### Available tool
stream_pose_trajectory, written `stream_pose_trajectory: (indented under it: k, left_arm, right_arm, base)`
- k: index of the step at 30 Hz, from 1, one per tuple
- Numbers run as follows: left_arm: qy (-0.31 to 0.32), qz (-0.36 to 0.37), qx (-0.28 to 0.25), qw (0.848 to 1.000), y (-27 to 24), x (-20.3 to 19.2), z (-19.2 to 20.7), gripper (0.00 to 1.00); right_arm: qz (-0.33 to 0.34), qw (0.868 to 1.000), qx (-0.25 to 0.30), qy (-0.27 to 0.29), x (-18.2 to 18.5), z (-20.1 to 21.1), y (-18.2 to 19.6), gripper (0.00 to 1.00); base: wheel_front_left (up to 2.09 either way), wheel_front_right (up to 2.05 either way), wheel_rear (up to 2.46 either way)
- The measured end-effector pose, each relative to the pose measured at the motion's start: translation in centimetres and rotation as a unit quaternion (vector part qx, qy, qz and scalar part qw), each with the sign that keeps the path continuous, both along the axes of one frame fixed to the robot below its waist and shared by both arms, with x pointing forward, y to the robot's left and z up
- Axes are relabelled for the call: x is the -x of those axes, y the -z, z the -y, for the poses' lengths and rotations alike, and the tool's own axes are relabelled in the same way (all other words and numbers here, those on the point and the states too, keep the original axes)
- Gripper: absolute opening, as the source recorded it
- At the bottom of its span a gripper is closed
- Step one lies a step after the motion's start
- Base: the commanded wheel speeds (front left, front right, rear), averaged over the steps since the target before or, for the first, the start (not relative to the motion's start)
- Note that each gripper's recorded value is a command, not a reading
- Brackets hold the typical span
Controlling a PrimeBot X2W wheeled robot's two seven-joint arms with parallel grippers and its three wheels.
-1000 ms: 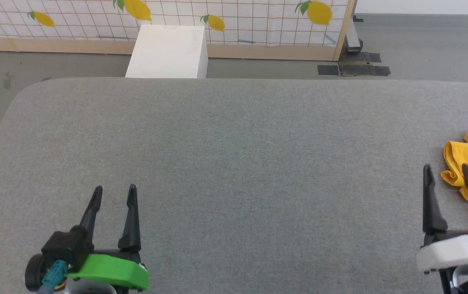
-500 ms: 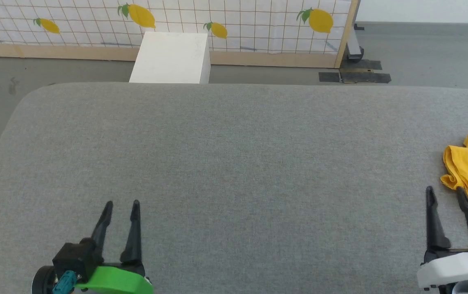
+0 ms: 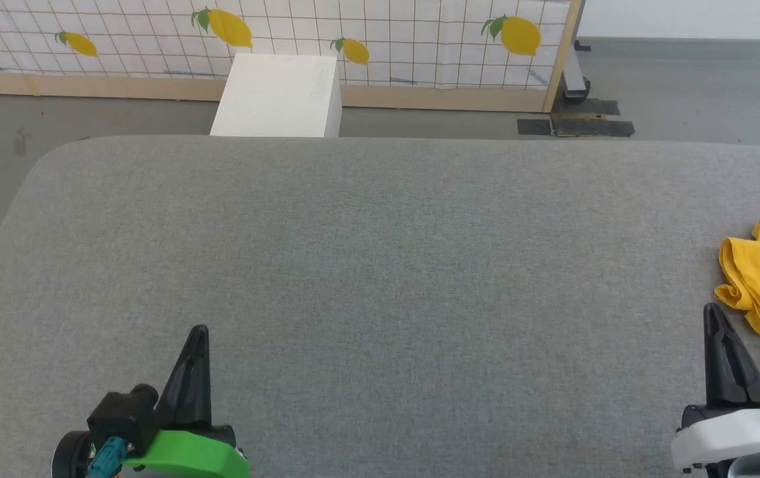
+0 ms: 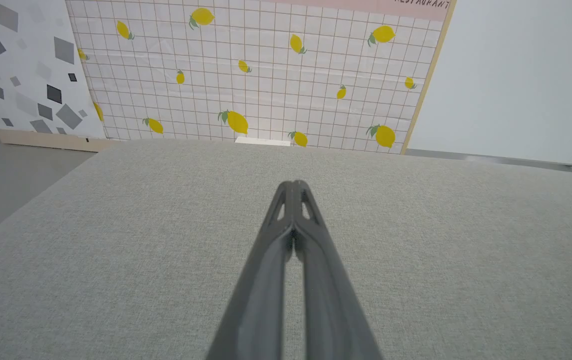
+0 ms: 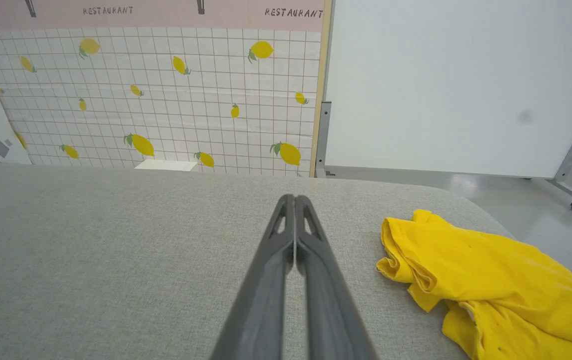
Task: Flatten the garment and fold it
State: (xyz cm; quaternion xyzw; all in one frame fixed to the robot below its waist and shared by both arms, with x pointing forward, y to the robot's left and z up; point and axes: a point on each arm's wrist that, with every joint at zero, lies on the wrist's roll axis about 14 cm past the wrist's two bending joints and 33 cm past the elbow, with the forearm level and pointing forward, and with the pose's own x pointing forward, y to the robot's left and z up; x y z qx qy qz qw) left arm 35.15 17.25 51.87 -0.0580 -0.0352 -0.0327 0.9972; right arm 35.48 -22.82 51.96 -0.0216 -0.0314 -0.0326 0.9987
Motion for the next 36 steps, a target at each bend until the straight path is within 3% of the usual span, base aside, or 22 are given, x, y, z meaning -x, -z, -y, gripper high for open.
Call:
stream_pose_trajectory:
  k: [36]
  left_arm:
    - [-0.007,-0.006,-0.028,1.000,-0.2,-0.5,-0.1,0.00]
  right_arm:
    - [-0.015,0.999,-0.003,-0.029,-0.4,-2.0,0.1,0.00]
  base:
    - [0.00,0.00,0.00]
